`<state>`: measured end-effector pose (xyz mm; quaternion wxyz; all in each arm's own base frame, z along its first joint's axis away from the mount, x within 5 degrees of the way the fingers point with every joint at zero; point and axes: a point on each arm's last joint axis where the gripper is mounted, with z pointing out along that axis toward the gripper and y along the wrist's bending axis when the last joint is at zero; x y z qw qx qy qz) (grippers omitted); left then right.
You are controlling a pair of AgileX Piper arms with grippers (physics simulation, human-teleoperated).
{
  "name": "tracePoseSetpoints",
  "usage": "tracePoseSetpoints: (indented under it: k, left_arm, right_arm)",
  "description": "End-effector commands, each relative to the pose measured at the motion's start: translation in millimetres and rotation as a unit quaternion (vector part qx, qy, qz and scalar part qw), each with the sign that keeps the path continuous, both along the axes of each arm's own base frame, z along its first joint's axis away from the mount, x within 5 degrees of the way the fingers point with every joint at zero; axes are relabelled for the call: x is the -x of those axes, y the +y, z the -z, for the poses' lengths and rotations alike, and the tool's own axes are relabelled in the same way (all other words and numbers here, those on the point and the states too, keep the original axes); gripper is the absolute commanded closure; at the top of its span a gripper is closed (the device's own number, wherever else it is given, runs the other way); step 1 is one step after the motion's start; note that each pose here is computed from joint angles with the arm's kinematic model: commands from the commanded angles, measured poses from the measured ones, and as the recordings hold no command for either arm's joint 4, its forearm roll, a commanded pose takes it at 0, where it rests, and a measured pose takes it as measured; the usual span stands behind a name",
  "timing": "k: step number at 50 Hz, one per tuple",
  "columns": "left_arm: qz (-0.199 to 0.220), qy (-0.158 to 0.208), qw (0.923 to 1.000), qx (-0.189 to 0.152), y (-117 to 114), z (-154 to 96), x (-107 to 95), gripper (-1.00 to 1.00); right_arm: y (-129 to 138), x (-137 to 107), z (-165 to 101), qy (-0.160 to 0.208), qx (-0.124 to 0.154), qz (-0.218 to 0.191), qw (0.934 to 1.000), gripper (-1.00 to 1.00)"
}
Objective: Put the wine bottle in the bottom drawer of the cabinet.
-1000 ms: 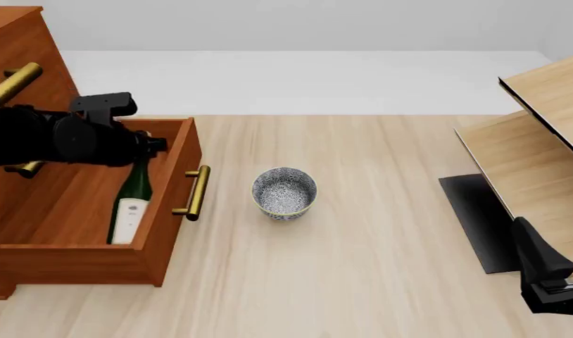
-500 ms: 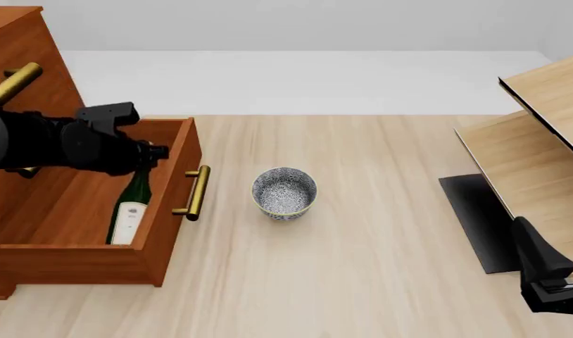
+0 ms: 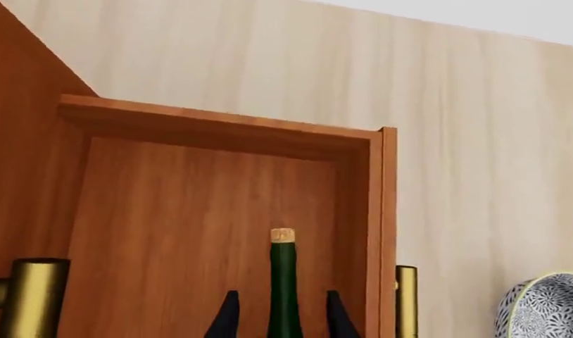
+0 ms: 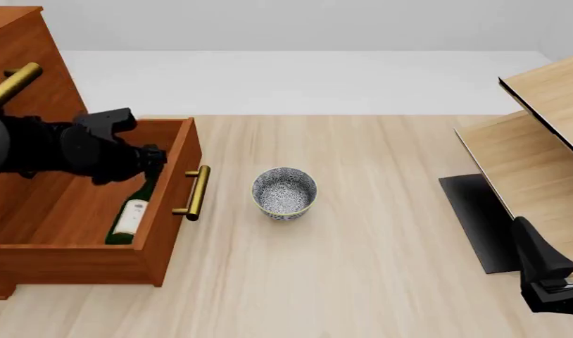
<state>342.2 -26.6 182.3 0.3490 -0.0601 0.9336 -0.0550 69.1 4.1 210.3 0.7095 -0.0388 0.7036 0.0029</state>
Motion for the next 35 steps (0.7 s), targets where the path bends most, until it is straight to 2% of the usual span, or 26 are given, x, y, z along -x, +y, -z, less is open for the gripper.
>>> tracePoseSetpoints:
  k: [1,20,35]
  left_arm:
    - [0.045,0.038,0.9974,-0.042,-2.7,15.9,11.6,-1.00]
    - [0.050,0.026,0.9973,-0.049,0.0,-0.4,9.7,-1.00]
    - [0.061,-0.006,0.9960,-0.065,4.8,-49.7,9.8,-1.00]
  right_arm:
    - [0.0,0.3,0.1,0.000,0.000,0.000,1.0000,-1.00]
    - [0.1,0.7,0.2,0.000,0.002,-0.001,1.0000,-1.00]
    - [0.2,0.6,0.1,0.000,0.003,-0.002,1.0000,-1.00]
